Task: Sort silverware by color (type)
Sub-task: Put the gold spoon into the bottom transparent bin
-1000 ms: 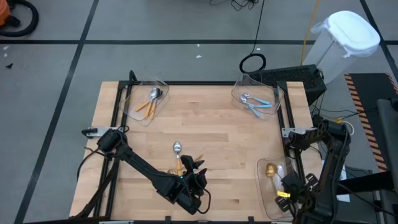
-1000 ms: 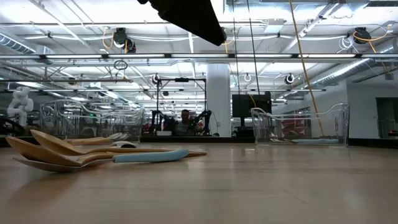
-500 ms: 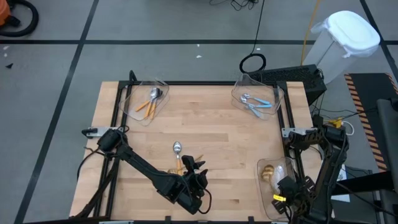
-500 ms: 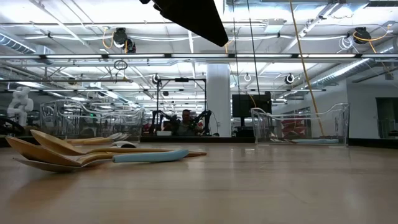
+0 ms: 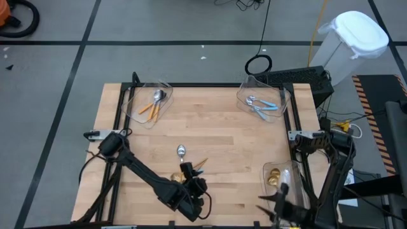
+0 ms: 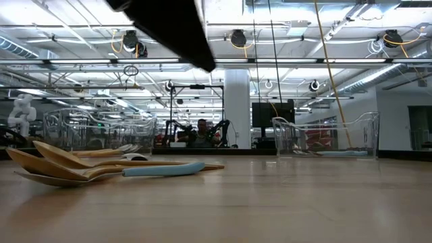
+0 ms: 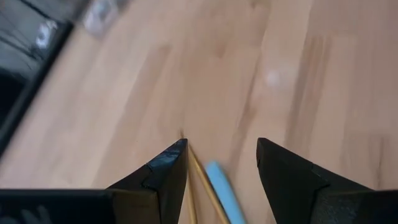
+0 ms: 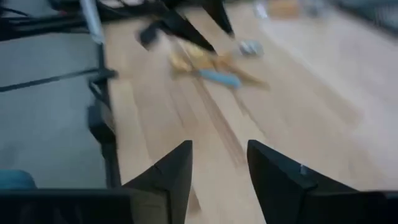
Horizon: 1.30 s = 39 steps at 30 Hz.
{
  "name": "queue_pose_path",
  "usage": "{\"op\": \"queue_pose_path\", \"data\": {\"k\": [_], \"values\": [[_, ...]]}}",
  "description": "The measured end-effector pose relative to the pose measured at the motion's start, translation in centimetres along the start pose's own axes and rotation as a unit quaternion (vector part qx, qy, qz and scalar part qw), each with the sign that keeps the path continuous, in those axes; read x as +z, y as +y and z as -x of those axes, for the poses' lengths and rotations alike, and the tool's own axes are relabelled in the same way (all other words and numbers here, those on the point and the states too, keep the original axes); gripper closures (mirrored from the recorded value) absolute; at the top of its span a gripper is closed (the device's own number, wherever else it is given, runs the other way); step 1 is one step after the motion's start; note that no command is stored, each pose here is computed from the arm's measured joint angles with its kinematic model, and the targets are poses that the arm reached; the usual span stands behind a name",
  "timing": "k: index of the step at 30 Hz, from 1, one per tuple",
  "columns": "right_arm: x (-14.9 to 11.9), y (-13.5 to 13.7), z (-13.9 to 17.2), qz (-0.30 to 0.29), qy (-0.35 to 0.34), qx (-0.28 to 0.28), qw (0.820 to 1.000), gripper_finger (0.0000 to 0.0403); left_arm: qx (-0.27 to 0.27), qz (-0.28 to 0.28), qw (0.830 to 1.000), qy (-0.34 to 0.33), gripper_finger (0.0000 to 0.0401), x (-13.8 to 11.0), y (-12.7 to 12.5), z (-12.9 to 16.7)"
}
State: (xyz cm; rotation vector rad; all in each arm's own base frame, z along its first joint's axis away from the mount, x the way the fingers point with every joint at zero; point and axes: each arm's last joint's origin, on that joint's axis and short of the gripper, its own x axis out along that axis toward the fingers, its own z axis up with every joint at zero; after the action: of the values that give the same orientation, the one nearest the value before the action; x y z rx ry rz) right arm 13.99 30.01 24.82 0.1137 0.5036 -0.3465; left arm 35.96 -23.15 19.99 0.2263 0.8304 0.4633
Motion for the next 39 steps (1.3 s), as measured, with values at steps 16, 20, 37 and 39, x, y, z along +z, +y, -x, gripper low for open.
{"op": "queue_pose_path", "data": {"k": [16,20,37,39], "values": [[-1.0,3.6,-4.4,0.208,-0.051,-0.004,0.977,0.0257,-0.028,0.032,0.979,0.201,0.0236,-1.6,2.3,-1.1],[-0.8,3.5,-5.0,0.217,-0.02,0.001,0.976,0.0257,-0.009,0.036,0.974,0.223,0.0258,-1.4,3.3,-1.9],[-1.0,4.0,-5.3,0.195,0.05,0.05,0.978,0.0257,-0.035,-0.016,0.971,0.235,0.0262,-1.7,3.8,-3.4],[-1.0,4.1,-5.3,0.193,0.05,0.052,0.979,0.0257,-0.041,-0.008,0.973,0.228,0.0256,-1.9,3.4,-3.5]]}}
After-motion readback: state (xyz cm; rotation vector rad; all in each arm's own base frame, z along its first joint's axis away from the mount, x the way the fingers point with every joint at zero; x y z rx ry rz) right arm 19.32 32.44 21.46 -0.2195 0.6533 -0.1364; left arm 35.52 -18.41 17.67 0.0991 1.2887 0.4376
